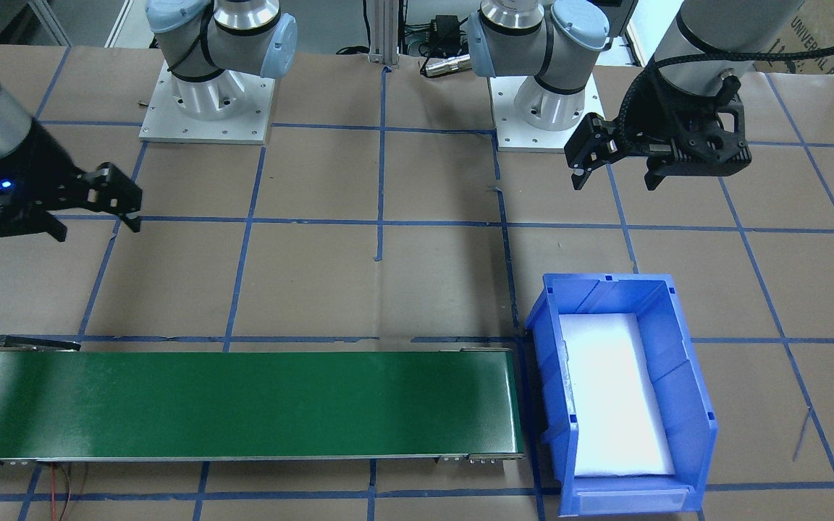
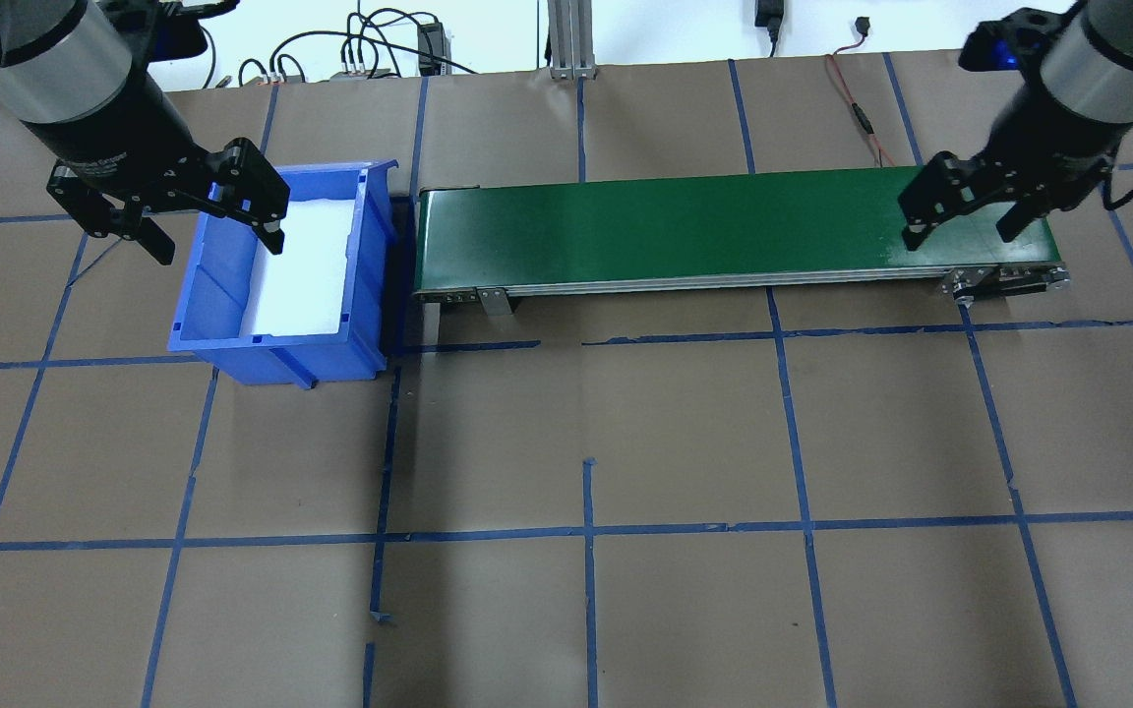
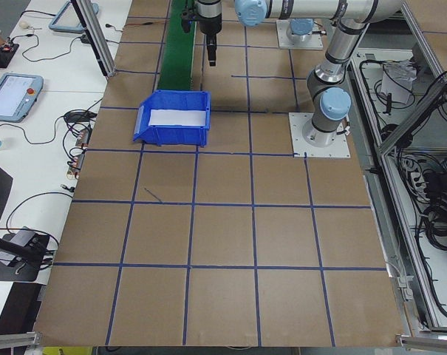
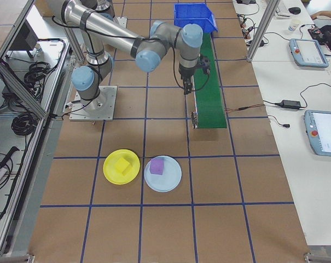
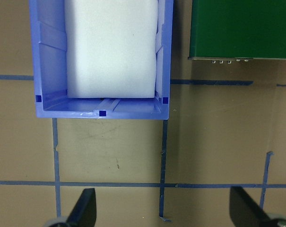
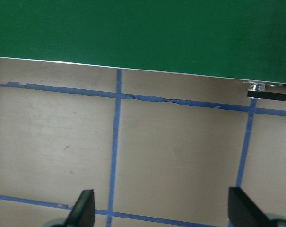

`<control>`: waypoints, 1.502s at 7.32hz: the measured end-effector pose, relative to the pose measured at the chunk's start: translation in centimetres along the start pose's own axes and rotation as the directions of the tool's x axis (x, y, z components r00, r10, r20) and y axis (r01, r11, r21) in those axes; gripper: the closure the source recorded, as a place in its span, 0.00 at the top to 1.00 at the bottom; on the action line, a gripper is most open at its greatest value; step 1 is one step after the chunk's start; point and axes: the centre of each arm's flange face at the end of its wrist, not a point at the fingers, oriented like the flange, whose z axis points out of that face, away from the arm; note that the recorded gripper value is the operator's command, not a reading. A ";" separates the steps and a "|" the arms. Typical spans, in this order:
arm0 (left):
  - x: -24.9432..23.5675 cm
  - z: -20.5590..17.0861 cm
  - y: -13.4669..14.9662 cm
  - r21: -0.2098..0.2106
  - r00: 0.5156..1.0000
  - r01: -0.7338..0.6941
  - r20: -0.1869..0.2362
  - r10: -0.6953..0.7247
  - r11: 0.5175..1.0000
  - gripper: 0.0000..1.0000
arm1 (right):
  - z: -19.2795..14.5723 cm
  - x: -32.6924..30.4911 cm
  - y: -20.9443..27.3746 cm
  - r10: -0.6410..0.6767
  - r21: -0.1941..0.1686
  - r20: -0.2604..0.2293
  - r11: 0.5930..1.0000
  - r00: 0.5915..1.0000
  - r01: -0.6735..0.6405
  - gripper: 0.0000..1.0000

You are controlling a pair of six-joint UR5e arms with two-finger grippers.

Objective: Move block left to right into plate

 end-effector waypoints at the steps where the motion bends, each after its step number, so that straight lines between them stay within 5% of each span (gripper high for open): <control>1: 0.0 0.0 0.0 0.000 1.000 0.000 0.000 0.000 1.000 1.00 | -1.9 -5.4 0.1 -0.016 0.011 -0.006 1.000 1.000 0.016 1.00; 4: 0.0 0.0 0.0 -0.001 1.000 -0.001 0.000 0.001 1.000 1.00 | -5.1 -15.4 2.4 -0.071 -0.027 -0.010 0.997 0.997 0.070 1.00; 7: 0.1 0.1 0.1 -0.004 1.000 -0.002 0.001 0.002 1.000 1.00 | -3.4 -14.3 2.7 -0.052 -0.074 -0.009 0.996 0.999 0.051 1.00; 11: 0.2 0.2 0.1 -0.009 1.000 -0.005 0.002 0.005 1.000 1.00 | -3.4 -13.9 2.9 -0.044 -0.078 -0.009 0.996 0.999 0.043 1.00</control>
